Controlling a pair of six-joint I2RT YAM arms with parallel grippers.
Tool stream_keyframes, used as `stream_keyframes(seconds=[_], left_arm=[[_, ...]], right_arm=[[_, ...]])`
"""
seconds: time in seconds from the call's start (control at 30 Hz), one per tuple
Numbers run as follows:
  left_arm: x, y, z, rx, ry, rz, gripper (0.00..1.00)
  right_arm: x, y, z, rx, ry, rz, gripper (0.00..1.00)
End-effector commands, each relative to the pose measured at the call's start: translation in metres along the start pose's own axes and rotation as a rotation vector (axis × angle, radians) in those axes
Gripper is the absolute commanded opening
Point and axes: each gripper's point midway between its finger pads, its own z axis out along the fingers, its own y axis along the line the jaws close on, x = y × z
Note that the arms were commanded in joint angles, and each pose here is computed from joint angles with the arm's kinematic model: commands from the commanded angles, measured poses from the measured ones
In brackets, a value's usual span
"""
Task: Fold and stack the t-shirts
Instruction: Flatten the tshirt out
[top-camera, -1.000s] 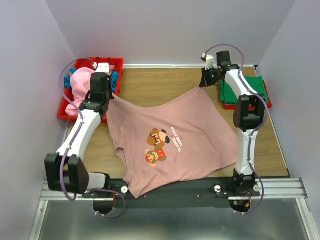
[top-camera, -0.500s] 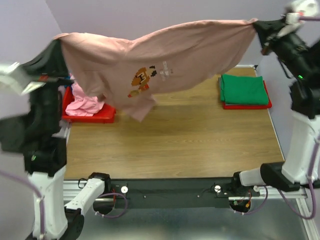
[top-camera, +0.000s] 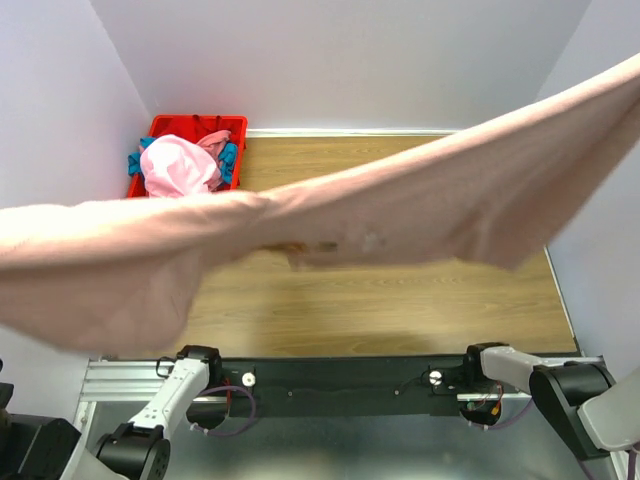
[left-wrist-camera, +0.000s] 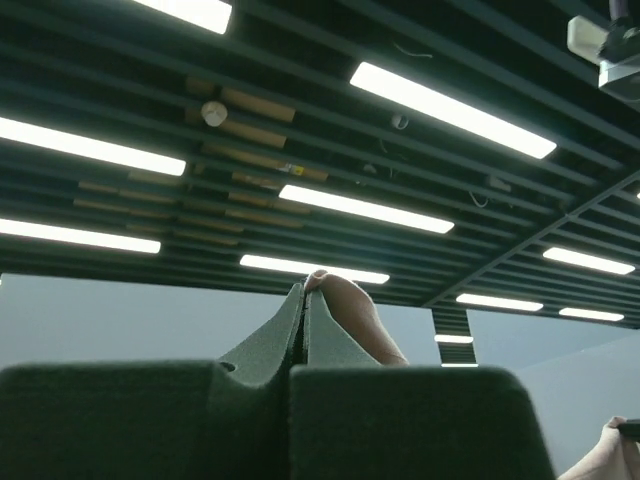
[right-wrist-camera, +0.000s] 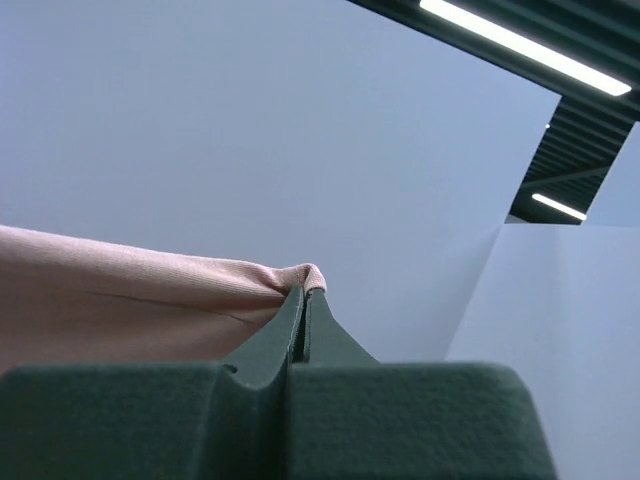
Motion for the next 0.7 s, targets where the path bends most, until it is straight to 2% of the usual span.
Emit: stream_keyframes(seconds=[0.0,0.07,0.13,0.17,0.23,0.27,0.3,0.4,0.43,0.47,0.5,0.53,0.6,0.63,0.67], left_arm=[[0.026,0.004,0.002,0.0,0.054,-0.029,0.0],[0.035,0.009,-0.002,-0.018,0.075,-0.025,0.0],[0.064,0.018,-0.012,-0.04,0.14,-0.021,0.0],[0.076,0.023,-0.016,-0.053,0.167,-0.022,0.0],[0.123,0.036,-0.037,-0.085,0.267,-0.032,0.0],[0.142,0.042,-0.047,-0.099,0.309,-0.032,0.0],[0.188,0.054,-0.07,-0.125,0.4,-0.047,0.0],[0.249,0.068,-0.116,-0.161,0.525,-0.067,0.0],[0.294,0.078,-0.152,-0.19,0.613,-0.082,0.0],[0.317,0.082,-0.171,-0.198,0.662,-0.098,0.0],[0.354,0.089,-0.207,-0.221,0.735,-0.113,0.0],[0.384,0.095,-0.23,-0.237,0.801,-0.125,0.0],[0.43,0.101,-0.279,-0.253,0.903,-0.151,0.0],[0.466,0.109,-0.309,-0.28,0.993,-0.164,0.0],[0.486,0.112,-0.328,-0.296,1.047,-0.177,0.0]], right_arm=[[0.02,-0.012,0.006,0.074,0.058,-0.024,0.0],[0.036,-0.005,0.007,0.048,0.098,-0.018,0.0],[0.054,0.007,0.007,0.007,0.137,-0.004,0.0],[0.08,0.02,0.007,-0.03,0.196,0.016,0.0],[0.105,0.04,0.002,-0.098,0.245,0.044,0.0],[0.141,0.058,-0.004,-0.14,0.326,0.069,0.0],[0.157,0.069,-0.008,-0.172,0.359,0.091,0.0],[0.207,0.098,-0.023,-0.245,0.462,0.12,0.0],[0.25,0.123,-0.037,-0.303,0.549,0.15,0.0],[0.264,0.131,-0.04,-0.324,0.563,0.157,0.0],[0.286,0.146,-0.047,-0.365,0.596,0.171,0.01],[0.324,0.166,-0.063,-0.403,0.674,0.201,0.01],[0.364,0.19,-0.073,-0.461,0.725,0.229,0.0],[0.406,0.213,-0.087,-0.491,0.791,0.261,0.0],[0.429,0.224,-0.093,-0.505,0.829,0.284,0.0]])
